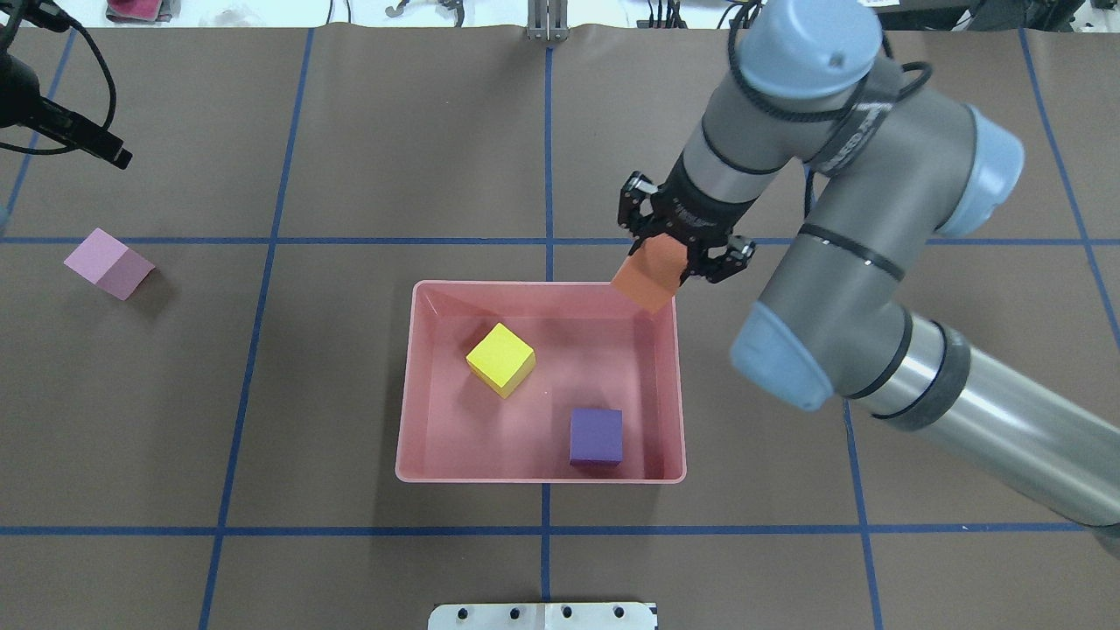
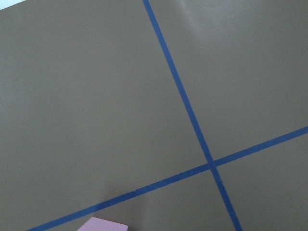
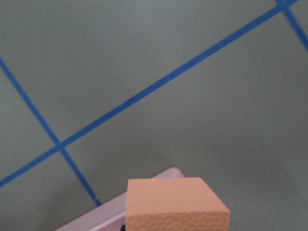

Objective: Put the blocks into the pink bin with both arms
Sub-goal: 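Carry the orange cube into the pink bin with the right gripper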

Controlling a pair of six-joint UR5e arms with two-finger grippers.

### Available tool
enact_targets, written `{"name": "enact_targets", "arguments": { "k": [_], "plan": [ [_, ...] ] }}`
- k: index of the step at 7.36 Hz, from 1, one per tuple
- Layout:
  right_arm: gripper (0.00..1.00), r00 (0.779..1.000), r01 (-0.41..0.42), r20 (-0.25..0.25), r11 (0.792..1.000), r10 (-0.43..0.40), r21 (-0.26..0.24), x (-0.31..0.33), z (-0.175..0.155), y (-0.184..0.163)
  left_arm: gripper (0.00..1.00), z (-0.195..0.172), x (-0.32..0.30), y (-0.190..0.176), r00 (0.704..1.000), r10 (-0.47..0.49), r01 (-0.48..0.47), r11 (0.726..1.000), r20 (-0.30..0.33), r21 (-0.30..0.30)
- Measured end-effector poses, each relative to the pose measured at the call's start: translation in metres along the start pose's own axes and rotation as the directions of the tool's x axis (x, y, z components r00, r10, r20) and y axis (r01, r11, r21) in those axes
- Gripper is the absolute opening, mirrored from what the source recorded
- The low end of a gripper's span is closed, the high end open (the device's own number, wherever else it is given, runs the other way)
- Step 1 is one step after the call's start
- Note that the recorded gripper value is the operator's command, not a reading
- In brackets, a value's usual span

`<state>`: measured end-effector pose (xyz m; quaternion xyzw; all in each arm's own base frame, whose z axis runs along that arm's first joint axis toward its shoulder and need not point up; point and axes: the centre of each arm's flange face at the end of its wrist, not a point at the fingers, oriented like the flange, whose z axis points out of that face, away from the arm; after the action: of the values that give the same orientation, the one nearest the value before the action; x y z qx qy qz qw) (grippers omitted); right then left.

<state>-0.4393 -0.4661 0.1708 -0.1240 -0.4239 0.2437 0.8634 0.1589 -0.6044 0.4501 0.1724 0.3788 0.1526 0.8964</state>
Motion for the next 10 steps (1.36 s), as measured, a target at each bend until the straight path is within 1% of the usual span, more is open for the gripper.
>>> {"name": "enact_targets", "arguments": {
  "k": [1,2,4,5,6,7,8,10],
  "plan": [
    [0.00,1.000,0.016,-0.016,1.000,-0.016,0.006,-0.009,0.021,0.034,0.99,0.006,-0.011,0.001,1.000,0.002,-0.002,1.000,0.000,0.004],
    [0.00,0.999,0.033,-0.039,0.999,-0.033,0.014,-0.011,0.042,0.057,0.99,0.010,-0.016,0.000,1.000,0.001,-0.001,1.000,0.001,0.005],
    [0.00,0.995,0.055,-0.083,0.998,-0.053,0.015,-0.006,0.075,0.080,0.99,0.014,-0.020,-0.002,1.000,-0.001,0.001,1.000,0.003,0.001],
    [0.11,0.993,0.059,-0.101,0.998,-0.058,0.015,-0.004,0.086,0.085,0.99,0.018,-0.023,-0.002,1.000,-0.002,0.002,1.000,0.005,-0.006],
    [0.74,0.991,0.060,-0.117,0.998,-0.058,0.017,-0.003,0.095,0.085,0.99,0.025,-0.028,-0.002,1.000,0.005,-0.005,1.000,0.007,-0.016],
    [0.99,0.990,0.061,-0.128,0.998,-0.058,0.019,-0.003,0.101,0.084,0.99,0.035,-0.036,0.001,0.999,0.031,-0.031,0.999,0.009,-0.028],
    [1.00,0.989,0.061,-0.133,0.998,-0.058,0.023,-0.003,0.104,0.083,0.99,0.046,-0.046,0.007,0.998,0.058,-0.057,0.997,0.010,-0.046],
    [1.00,0.990,0.061,-0.128,0.997,-0.056,0.036,-0.003,0.101,0.077,0.99,0.063,-0.057,0.022,0.998,0.064,-0.064,0.994,-0.005,-0.084]
  ]
}}
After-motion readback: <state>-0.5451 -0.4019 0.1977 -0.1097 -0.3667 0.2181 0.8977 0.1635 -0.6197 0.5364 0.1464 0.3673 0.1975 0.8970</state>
